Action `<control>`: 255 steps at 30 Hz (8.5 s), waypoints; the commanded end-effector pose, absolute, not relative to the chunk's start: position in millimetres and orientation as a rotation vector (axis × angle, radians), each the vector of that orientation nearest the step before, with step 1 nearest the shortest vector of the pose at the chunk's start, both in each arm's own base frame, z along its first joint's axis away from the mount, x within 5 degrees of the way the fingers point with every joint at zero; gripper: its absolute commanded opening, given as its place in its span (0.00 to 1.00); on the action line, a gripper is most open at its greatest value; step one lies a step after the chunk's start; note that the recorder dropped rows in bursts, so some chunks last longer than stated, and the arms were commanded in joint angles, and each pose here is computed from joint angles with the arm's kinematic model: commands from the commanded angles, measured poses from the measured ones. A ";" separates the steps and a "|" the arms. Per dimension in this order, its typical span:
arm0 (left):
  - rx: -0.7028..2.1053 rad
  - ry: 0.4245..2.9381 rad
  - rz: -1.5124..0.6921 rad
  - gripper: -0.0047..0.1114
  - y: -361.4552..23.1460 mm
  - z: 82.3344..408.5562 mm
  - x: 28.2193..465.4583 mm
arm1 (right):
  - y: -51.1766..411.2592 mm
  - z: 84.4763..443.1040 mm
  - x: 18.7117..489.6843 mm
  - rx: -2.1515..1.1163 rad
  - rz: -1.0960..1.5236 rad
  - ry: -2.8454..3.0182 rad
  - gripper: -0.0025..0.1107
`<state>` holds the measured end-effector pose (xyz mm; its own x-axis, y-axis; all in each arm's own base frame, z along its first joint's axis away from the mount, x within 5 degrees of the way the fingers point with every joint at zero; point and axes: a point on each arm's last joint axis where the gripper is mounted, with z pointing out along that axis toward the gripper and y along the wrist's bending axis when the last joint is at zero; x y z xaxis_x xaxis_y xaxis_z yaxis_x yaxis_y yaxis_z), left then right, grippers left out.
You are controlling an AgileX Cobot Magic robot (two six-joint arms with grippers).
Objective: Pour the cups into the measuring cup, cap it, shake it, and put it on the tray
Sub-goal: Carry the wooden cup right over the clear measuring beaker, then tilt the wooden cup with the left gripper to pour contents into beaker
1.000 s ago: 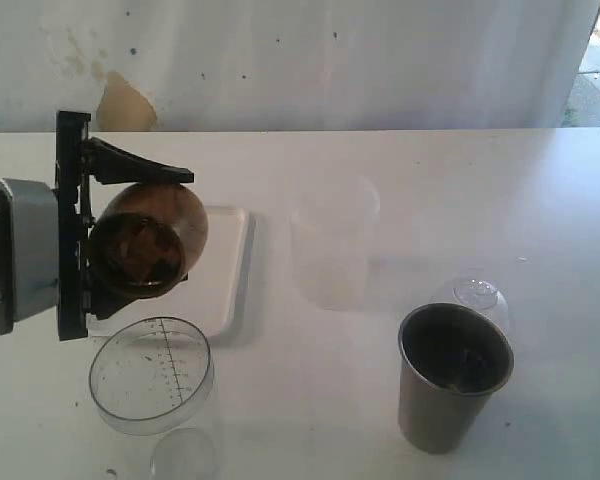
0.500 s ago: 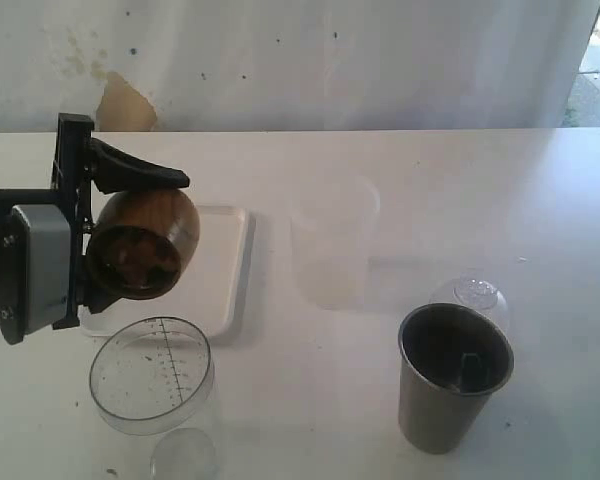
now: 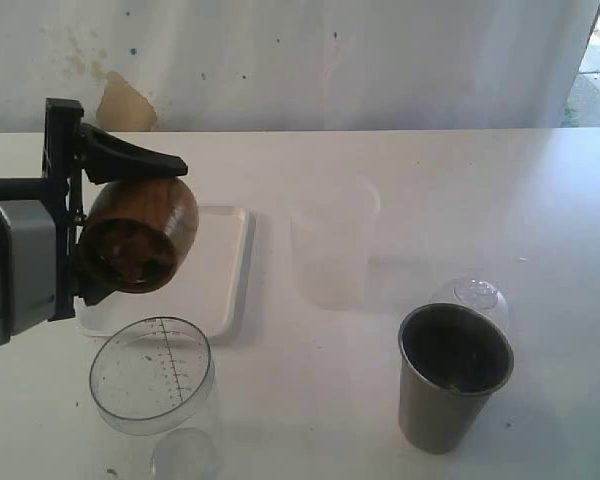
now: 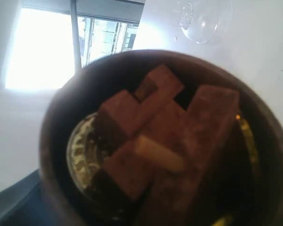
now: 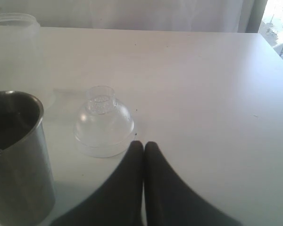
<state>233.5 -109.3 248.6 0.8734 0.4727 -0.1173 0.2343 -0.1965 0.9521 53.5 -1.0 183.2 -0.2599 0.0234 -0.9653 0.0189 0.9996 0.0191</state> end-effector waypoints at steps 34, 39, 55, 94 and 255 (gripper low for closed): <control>1.847 0.333 0.343 0.04 -109.2 235.4 214.7 | -1.3 181.6 53.3 0.031 -0.003 1.834 0.02; 1.857 0.197 0.393 0.04 -110.9 236.6 211.7 | -1.3 181.6 53.3 0.031 -0.003 1.834 0.02; 1.822 -0.014 0.538 0.04 -112.8 241.5 210.9 | -1.3 181.6 53.3 0.031 -0.003 1.834 0.02; 1.893 -0.118 0.671 0.04 -122.2 236.9 212.3 | -1.3 181.6 53.3 0.031 -0.003 1.834 0.02; 1.739 -0.924 0.991 0.04 -136.3 236.7 191.4 | -1.3 181.6 53.3 0.031 -0.003 1.834 0.02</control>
<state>191.0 -135.4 233.7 0.4054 -0.1729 0.8976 -0.8871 -0.3115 0.3406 53.5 -1.0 183.2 -0.2599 0.0234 -0.9653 0.0189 0.9996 0.0191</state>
